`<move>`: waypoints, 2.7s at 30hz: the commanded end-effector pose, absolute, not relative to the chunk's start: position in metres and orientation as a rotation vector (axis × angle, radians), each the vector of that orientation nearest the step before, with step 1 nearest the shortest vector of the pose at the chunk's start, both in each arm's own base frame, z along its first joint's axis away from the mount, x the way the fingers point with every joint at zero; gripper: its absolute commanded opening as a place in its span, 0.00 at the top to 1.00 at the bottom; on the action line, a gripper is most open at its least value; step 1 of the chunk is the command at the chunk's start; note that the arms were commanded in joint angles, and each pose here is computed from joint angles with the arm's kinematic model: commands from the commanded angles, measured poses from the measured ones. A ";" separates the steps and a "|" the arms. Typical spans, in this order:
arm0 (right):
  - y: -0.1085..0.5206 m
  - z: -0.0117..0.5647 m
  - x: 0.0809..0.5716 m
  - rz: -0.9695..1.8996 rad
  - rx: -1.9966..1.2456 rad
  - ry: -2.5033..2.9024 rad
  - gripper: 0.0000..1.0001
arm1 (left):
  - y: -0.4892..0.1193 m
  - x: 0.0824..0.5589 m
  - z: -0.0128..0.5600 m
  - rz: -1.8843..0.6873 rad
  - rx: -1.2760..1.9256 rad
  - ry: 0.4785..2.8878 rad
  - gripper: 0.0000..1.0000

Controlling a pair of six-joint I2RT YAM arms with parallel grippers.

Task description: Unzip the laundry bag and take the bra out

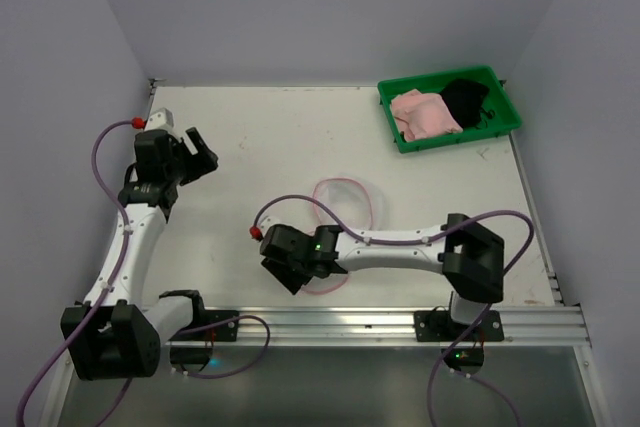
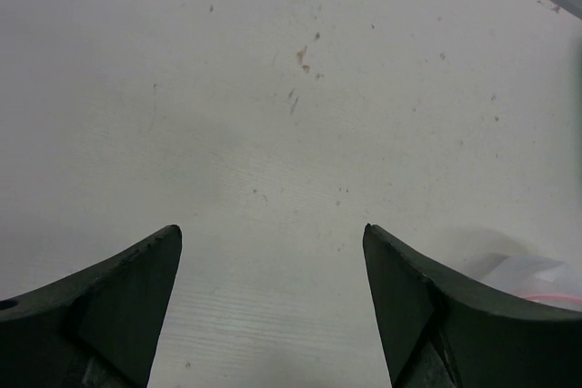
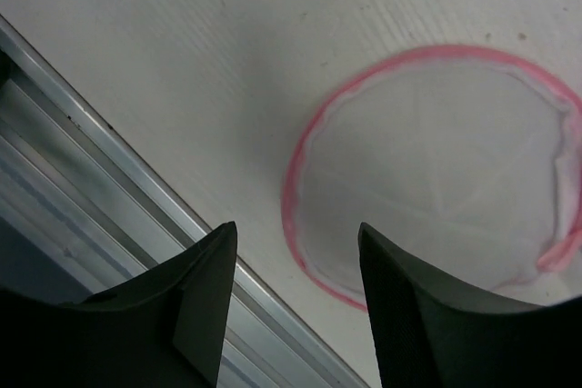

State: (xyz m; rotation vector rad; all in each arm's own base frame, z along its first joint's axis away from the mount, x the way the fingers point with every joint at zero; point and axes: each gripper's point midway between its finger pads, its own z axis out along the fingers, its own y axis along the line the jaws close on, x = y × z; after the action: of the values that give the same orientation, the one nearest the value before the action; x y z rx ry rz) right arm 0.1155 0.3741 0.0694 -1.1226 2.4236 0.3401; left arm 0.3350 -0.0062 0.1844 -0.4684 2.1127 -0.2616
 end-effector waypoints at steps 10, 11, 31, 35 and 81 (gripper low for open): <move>0.381 0.028 0.104 0.115 -1.293 2.563 0.57 | 0.005 0.333 0.186 -0.226 -0.494 2.092 0.16; 0.381 0.026 0.103 0.107 -1.299 2.574 0.58 | 0.006 0.333 0.185 -0.224 -0.494 2.092 0.16; 0.407 0.136 0.105 0.456 -1.230 2.441 1.00 | 0.003 0.334 0.182 -0.266 -0.487 2.101 0.16; 0.401 0.175 0.129 0.581 -1.133 2.437 1.00 | -0.001 0.335 0.180 -0.289 -0.471 2.112 0.16; 0.284 0.194 0.223 1.447 -0.585 2.136 1.00 | -0.244 0.267 0.099 -1.147 -0.016 2.286 0.19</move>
State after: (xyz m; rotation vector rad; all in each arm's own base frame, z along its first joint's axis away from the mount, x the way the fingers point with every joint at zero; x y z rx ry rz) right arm 0.2274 0.2789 0.1732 -0.5257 2.2363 1.3751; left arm 0.2598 -0.2270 0.0844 -0.0429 2.3936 -1.0463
